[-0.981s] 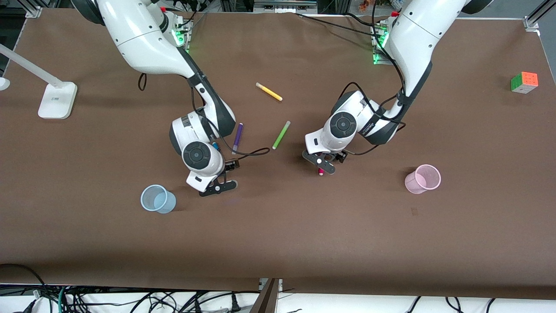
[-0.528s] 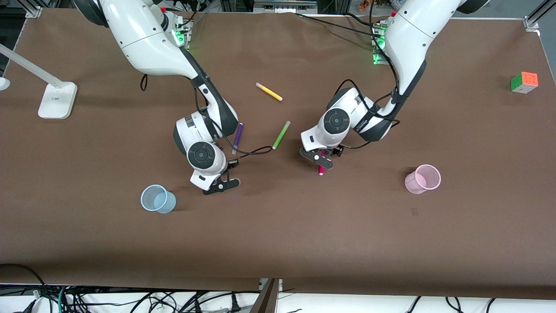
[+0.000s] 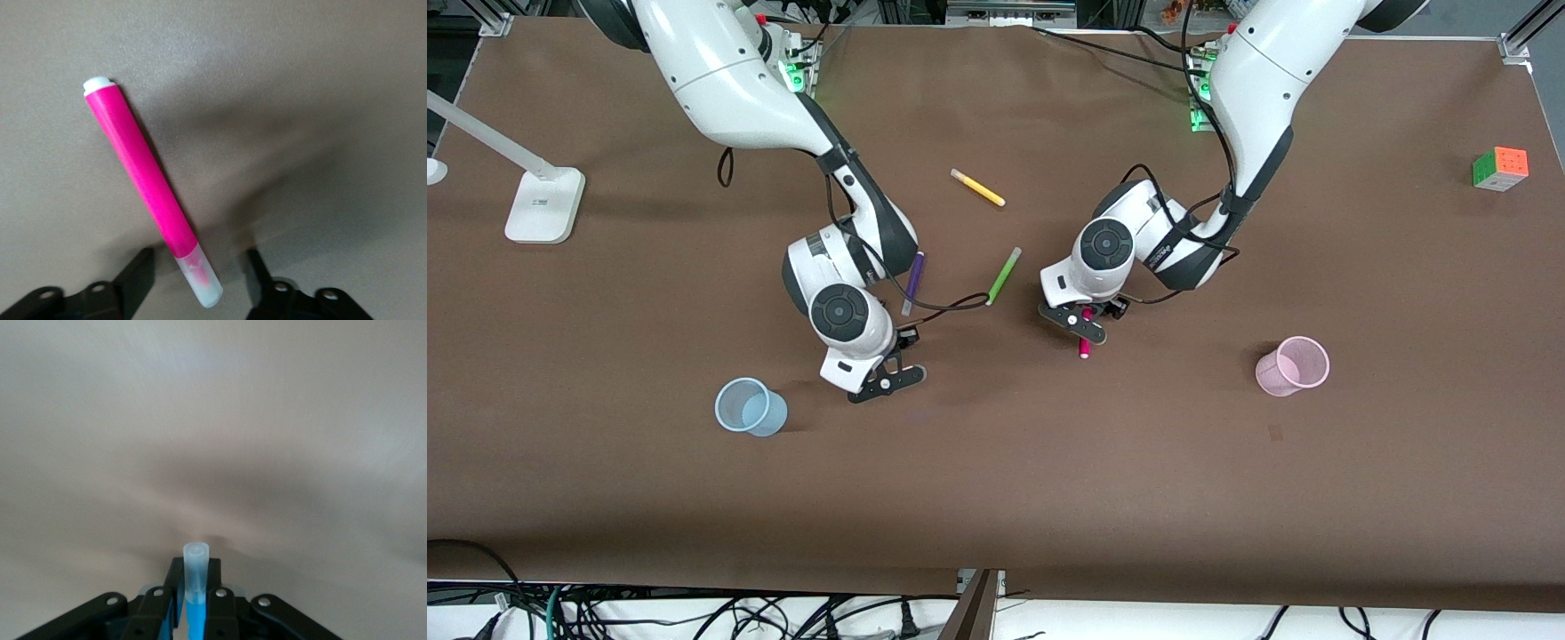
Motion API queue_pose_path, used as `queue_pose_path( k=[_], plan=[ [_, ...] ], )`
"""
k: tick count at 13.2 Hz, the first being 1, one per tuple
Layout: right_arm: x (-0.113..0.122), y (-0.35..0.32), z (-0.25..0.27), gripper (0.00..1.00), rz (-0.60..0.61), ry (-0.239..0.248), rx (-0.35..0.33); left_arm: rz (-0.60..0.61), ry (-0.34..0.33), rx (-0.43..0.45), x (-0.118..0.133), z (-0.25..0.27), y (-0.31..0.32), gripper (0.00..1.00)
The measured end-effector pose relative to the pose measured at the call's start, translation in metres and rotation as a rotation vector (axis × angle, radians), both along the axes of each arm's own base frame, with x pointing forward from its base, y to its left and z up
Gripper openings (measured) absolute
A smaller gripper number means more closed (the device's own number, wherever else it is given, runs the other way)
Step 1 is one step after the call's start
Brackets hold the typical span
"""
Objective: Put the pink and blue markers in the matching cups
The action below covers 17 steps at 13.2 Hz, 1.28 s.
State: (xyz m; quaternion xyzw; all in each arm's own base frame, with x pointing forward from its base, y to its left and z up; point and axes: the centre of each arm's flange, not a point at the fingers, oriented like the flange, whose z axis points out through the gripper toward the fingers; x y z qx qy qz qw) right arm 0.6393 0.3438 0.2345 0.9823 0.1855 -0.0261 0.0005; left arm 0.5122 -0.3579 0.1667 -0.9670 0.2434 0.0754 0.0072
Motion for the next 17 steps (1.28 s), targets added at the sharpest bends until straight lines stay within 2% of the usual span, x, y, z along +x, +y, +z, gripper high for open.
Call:
queue_pose_path(
  k=[1,3,6,9,11,14,17],
  plan=[
    [0.009,0.002,0.031,0.16,0.032,-0.036,0.019,0.000,-0.002,-0.001,0.000,0.001,0.000,0.49],
    [0.023,-0.009,0.090,0.16,0.135,-0.069,0.031,-0.002,-0.004,-0.003,0.000,0.003,-0.002,0.27],
    [0.050,-0.069,0.154,0.16,0.352,-0.113,0.115,-0.011,-0.003,0.006,0.001,0.008,-0.001,0.18],
    [0.070,-0.133,0.176,0.16,0.599,-0.163,0.208,-0.069,0.031,0.057,0.016,0.035,0.010,0.18],
    [0.080,-0.168,0.176,0.16,0.718,-0.201,0.285,-0.123,0.079,0.107,0.044,0.081,0.034,0.18],
    [0.092,-0.223,0.157,0.16,0.848,-0.263,0.402,-0.203,0.124,0.185,0.090,0.153,0.090,0.18],
    [0.097,-0.253,0.122,0.16,0.907,-0.311,0.510,-0.361,0.178,0.330,0.118,0.180,0.160,0.18]
  ],
)
